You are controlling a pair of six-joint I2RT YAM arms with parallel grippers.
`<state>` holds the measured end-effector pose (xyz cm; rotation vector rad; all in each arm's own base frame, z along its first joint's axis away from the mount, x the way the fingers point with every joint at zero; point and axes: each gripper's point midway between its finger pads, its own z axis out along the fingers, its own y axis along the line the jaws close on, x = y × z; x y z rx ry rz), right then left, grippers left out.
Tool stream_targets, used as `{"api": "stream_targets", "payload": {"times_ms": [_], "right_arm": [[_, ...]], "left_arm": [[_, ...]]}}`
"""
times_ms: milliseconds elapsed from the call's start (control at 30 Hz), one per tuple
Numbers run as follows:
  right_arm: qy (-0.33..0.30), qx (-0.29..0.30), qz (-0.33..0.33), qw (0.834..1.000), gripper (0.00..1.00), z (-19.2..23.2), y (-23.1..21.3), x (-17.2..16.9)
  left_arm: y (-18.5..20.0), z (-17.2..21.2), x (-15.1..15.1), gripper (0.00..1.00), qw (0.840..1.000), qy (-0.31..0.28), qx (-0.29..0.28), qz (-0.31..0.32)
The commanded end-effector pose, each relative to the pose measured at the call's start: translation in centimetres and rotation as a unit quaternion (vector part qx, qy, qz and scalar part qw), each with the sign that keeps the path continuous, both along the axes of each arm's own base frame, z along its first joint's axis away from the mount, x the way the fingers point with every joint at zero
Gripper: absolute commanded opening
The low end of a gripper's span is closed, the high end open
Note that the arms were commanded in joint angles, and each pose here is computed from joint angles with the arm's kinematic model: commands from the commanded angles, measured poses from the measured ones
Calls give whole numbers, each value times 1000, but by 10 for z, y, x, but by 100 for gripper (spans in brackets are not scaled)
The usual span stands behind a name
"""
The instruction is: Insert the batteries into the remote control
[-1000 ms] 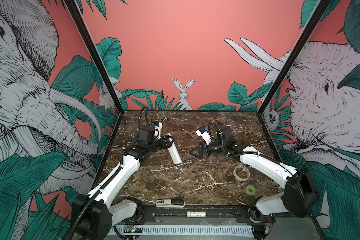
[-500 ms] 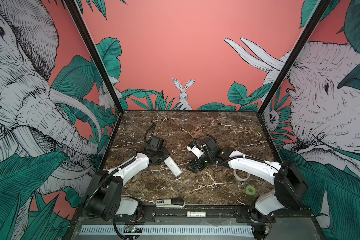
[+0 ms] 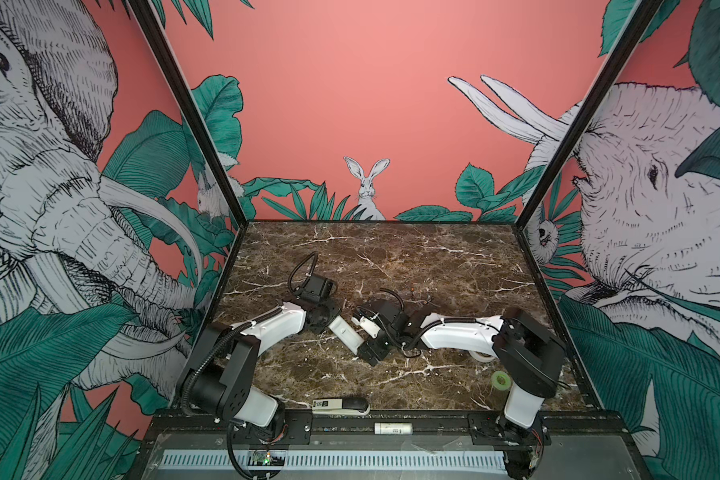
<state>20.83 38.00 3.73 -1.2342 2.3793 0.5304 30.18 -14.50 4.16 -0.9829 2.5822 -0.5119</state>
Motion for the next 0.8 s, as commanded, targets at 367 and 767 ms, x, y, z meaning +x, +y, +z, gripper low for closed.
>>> {"api": "stream_targets", "payload": {"times_ms": [367,767], "right_arm": [[-138,-73,-5,988,81,-10,42,30],[-186,-134,-31,973,55,-16,38,38]], "left_arm": [[3,10,-2,0,1000,-5,8,2],[0,18,-3,0,1000,-15,-4,-4]]}}
